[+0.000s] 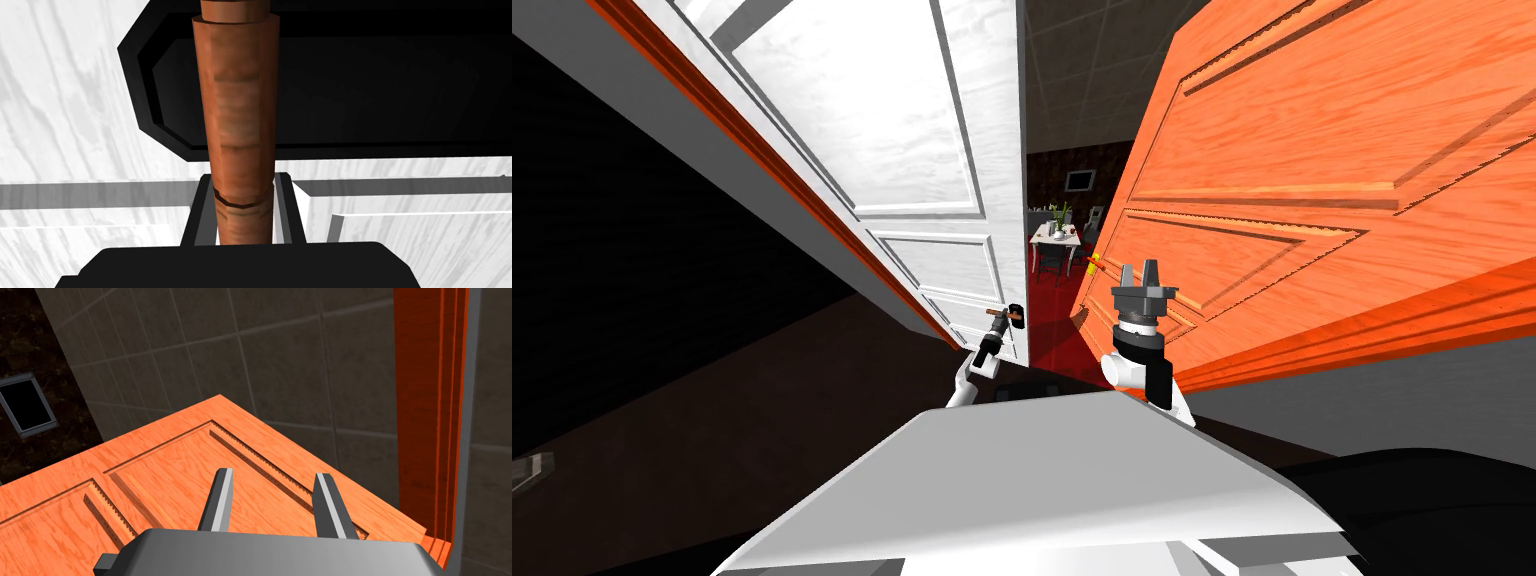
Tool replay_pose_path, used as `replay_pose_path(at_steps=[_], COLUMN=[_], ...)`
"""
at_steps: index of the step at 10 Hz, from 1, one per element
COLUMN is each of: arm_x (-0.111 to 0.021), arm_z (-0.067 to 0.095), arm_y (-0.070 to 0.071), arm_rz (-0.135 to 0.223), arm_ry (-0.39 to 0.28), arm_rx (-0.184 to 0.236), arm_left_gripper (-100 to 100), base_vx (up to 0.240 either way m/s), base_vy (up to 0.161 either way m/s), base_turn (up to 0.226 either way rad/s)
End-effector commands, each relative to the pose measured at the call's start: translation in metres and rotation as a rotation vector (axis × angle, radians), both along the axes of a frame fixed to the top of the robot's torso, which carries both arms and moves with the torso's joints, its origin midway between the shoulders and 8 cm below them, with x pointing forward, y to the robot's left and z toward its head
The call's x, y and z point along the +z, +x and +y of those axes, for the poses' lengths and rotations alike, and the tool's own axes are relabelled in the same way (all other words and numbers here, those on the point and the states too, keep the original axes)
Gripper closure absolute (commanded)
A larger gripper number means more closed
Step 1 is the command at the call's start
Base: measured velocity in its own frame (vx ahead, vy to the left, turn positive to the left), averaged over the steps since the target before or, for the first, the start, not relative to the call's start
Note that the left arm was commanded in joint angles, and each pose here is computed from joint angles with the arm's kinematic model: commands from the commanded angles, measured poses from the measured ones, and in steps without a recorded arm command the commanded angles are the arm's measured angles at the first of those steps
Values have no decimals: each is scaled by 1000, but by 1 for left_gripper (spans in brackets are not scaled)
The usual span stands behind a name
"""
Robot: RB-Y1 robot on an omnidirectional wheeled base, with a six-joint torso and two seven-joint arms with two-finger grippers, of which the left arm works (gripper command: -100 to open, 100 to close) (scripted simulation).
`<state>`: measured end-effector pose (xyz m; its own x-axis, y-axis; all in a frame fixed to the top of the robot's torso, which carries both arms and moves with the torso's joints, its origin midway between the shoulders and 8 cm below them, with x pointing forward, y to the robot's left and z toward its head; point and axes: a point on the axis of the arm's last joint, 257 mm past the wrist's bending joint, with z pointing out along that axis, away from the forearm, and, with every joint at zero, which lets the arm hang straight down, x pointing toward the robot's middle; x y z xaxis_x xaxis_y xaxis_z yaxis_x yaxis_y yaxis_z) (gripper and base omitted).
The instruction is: Push the door open
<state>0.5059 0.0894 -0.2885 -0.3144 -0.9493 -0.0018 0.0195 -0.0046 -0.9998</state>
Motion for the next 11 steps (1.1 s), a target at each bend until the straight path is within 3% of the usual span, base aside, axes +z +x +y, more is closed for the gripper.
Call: replay_pose_path(at_steps=[1,11], arm_x=[-3,-1], arm_z=[1,52], arm_y=[-2,19], arm_rz=[7,1], arm_ry=[1,21], arm_rx=[1,100], arm_left_gripper=[100,100], base_vx=[0,142], base_vy=[0,-101], base_turn=[0,51])
